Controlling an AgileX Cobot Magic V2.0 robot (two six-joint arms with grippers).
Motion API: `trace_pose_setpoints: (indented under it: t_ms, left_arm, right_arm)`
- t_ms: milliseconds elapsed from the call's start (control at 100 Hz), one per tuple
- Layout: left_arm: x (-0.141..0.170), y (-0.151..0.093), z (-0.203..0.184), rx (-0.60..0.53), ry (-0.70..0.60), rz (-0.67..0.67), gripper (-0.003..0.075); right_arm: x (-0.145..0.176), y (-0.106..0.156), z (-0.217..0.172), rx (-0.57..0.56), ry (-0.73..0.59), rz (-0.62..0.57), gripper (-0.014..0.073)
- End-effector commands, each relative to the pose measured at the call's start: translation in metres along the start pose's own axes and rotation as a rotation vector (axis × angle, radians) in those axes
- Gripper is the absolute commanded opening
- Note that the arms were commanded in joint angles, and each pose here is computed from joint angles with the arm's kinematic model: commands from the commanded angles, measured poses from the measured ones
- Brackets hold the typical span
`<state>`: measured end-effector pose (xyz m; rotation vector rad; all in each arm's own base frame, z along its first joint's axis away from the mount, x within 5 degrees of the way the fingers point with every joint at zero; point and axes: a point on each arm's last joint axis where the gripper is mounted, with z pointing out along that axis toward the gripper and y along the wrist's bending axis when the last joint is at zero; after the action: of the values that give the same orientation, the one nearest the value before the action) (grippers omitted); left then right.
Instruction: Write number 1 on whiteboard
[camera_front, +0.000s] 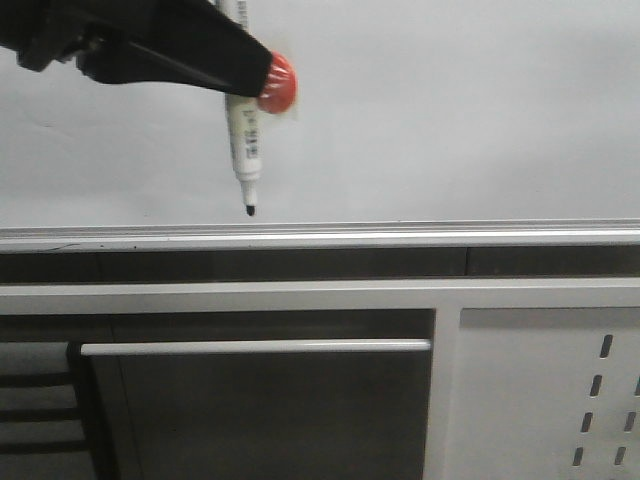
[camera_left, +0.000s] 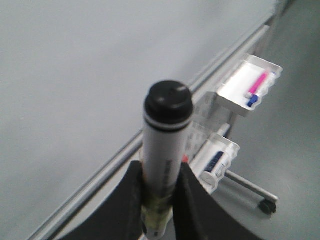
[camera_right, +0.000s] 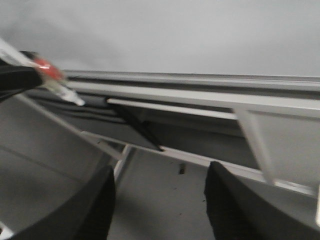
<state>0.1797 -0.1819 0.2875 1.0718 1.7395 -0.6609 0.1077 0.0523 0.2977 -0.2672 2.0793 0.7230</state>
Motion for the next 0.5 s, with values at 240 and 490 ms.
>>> trace_pose_setpoints:
  t_ms: [240,490]
  left_arm:
    - [-0.007,-0.045,0.011,0.191,0.017,0.104,-0.0020]
    - [-0.010,-0.061,0.028,0.279,0.039,0.124,-0.0020]
  right_arm:
    - [-0.048,0.026,0.006,-0.346,0.061,-0.108,0.0365]
    - [-0.074,0.035,0.015,-0.448,0.182,-0.195,0.0365]
